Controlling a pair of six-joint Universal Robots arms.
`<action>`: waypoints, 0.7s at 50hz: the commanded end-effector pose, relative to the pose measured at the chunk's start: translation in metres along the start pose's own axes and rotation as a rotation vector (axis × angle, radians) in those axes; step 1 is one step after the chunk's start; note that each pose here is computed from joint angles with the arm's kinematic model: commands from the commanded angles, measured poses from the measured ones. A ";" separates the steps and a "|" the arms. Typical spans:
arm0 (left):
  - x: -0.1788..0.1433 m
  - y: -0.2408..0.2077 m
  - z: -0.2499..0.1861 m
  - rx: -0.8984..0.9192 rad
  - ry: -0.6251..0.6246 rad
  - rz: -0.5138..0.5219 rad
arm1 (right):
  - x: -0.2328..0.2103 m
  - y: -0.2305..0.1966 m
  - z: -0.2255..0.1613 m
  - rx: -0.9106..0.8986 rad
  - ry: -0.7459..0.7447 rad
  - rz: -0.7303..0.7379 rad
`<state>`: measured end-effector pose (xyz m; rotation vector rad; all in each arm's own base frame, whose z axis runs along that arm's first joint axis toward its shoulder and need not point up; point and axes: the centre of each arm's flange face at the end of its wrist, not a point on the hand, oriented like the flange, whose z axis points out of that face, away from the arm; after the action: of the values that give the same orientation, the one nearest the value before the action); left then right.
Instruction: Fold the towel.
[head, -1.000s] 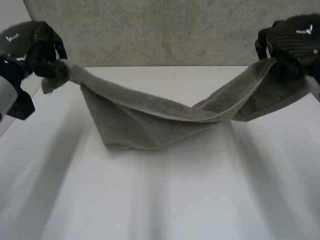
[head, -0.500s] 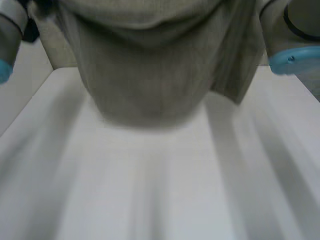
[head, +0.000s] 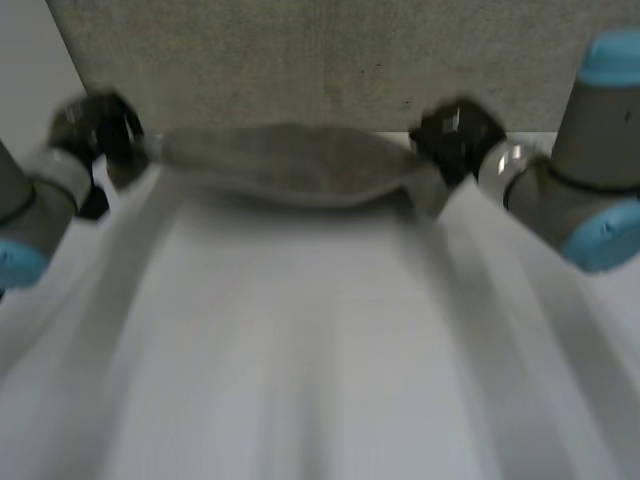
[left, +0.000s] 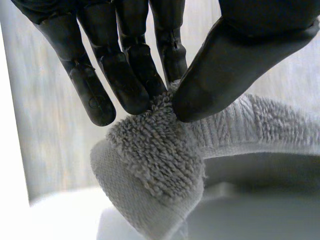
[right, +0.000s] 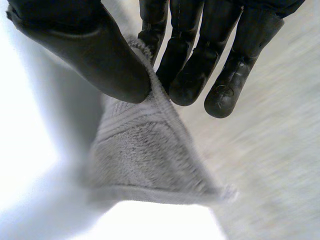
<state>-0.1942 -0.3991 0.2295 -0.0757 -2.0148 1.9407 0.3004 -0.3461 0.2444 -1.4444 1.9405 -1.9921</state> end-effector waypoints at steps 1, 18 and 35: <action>-0.018 0.074 -0.039 -0.271 0.009 0.026 | -0.035 0.065 -0.026 -0.175 -0.117 -0.004; -0.023 0.073 -0.063 -0.305 0.001 0.147 | -0.053 0.088 -0.073 -0.103 0.044 0.087; -0.020 0.053 -0.078 -0.302 -0.007 0.141 | -0.026 0.074 -0.086 -0.062 0.146 0.151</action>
<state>-0.1650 -0.3328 0.1597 -0.2909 -2.3649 1.6770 0.2282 -0.2837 0.1710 -1.1841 2.1532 -1.9702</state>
